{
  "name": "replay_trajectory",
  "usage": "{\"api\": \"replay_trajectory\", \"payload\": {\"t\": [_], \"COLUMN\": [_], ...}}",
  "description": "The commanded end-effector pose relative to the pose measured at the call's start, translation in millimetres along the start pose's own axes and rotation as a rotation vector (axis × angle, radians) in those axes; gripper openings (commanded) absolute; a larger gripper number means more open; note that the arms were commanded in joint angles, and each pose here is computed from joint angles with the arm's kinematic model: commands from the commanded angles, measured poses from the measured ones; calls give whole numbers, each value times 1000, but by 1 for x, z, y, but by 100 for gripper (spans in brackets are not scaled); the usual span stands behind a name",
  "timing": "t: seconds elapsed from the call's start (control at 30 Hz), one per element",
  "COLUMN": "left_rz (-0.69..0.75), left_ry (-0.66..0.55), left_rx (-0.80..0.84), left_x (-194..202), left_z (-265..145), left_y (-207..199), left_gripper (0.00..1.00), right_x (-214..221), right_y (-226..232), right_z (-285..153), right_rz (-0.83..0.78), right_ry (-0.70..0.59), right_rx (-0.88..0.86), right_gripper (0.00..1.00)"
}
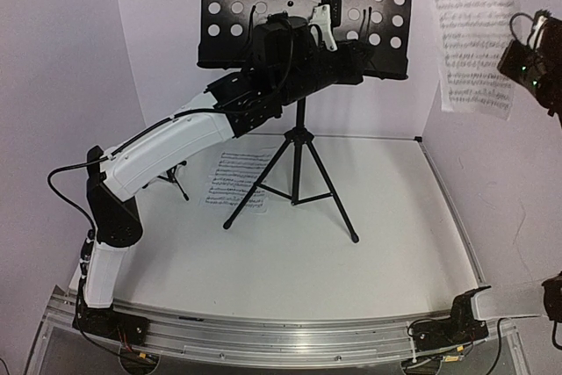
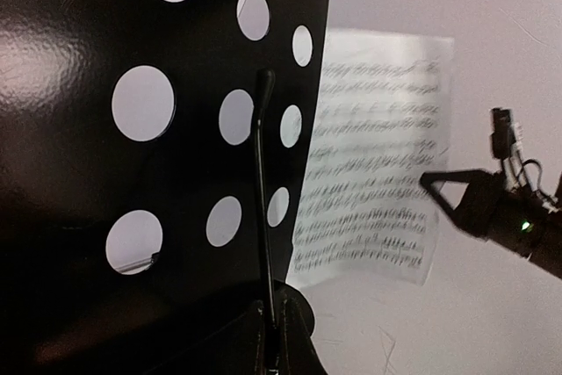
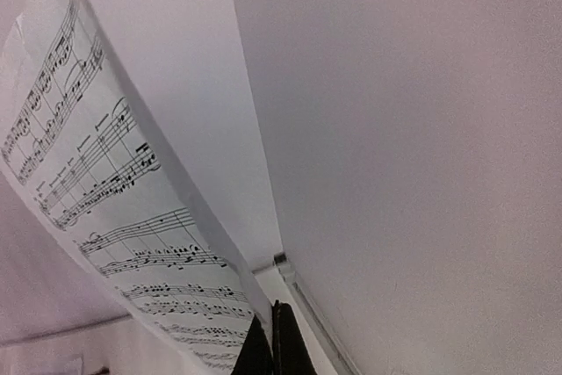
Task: Pack up the instrument practice props
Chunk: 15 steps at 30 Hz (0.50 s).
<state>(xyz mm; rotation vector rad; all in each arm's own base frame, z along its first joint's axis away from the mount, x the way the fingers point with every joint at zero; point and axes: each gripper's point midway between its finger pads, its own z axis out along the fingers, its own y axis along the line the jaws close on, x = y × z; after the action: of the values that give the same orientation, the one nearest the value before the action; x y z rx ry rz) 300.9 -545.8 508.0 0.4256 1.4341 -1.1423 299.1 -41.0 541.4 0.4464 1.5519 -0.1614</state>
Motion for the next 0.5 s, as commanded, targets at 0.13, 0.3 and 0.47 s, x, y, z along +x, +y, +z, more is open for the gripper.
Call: {"api": "replay_trajectory", "payload": {"t": [0.13,0.3,0.47], "left_rz": [81,120,177], "left_ry": [-36,-45,-30], "left_rx": [-20,-11,39], "left_x": [-28,-38,-40], "left_z": [-17,-27,-37], "left_y": [-1,-6,-16], "left_gripper": [36,49,59], "right_x": [128,168,219], "right_y": [17,25,42], "right_z": [-30,-67,-109], "right_rz": [59,131,154], "right_ry": [521,785,1129], "right_rx": [-164,-230,-334], "right_gripper": [0,0,0]}}
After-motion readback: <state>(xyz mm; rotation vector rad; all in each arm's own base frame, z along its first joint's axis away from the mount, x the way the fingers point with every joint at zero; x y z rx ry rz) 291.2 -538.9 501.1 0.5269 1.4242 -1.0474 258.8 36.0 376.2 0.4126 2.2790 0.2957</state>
